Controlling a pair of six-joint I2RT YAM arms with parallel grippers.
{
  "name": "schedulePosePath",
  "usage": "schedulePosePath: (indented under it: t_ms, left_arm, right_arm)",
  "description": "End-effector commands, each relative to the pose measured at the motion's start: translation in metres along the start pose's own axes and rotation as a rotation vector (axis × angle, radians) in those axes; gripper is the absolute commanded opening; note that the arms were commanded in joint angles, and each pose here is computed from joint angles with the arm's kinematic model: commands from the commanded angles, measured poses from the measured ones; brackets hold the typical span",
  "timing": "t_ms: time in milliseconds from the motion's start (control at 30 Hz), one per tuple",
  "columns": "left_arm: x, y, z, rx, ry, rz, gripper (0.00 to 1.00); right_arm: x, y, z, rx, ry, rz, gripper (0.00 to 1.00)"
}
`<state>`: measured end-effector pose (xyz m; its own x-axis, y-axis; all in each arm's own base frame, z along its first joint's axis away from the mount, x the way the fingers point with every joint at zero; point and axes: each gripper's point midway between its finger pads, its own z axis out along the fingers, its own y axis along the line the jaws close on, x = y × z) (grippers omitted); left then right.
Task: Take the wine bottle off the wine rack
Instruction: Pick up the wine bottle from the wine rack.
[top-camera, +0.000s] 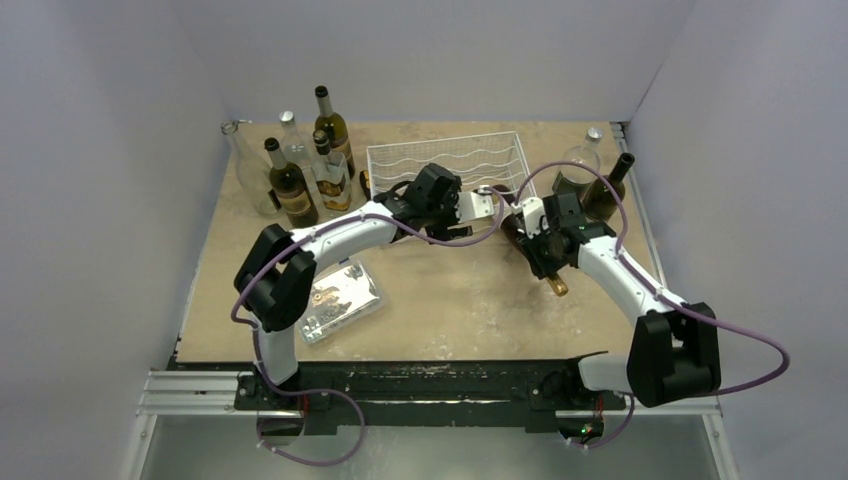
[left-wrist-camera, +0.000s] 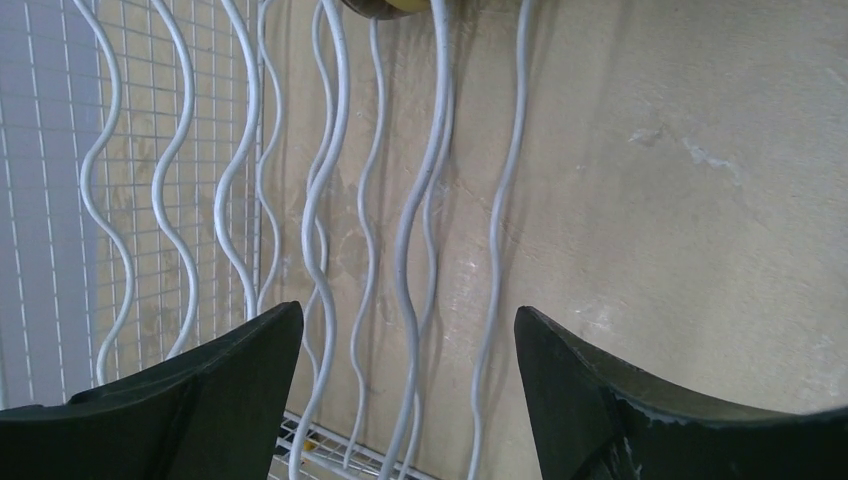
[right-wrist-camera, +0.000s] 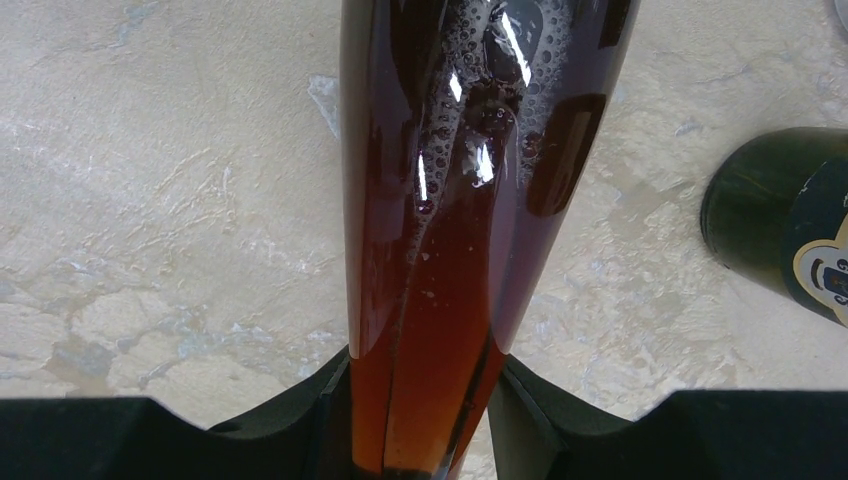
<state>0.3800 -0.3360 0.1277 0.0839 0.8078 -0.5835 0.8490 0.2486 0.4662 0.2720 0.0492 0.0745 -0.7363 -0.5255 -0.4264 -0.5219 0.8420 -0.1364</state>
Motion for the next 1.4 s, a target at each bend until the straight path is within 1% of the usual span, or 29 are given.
schedulePosePath:
  t_ms: [0,33,167,333,667,1367]
  left_arm:
    - [-0.007,0.034,0.001,-0.107,0.018,0.006,0.76]
    - [-0.006,0.036,0.002,-0.116,0.024,0.002,0.74]
    - [0.005,0.044,0.009,-0.148,0.081,-0.026,0.59]
    - [0.011,0.041,0.017,-0.141,0.108,-0.054,0.52]
    - [0.008,0.042,0.023,-0.141,0.118,-0.114,0.49]
    - [-0.001,0.043,0.024,-0.125,0.101,-0.175,0.48]
  right_arm:
    - [-0.021,0.010,-0.013,-0.059,-0.115,-0.085,0.00]
    - [-0.021,0.009,-0.014,-0.057,-0.115,-0.087,0.00]
    - [-0.017,0.006,-0.019,-0.043,-0.119,-0.091,0.00]
    - [-0.010,0.003,-0.025,-0.022,-0.117,-0.108,0.00]
    - [0.016,0.008,-0.037,-0.016,-0.081,-0.138,0.00]
    - [0.032,-0.006,-0.081,0.102,-0.081,-0.209,0.00]
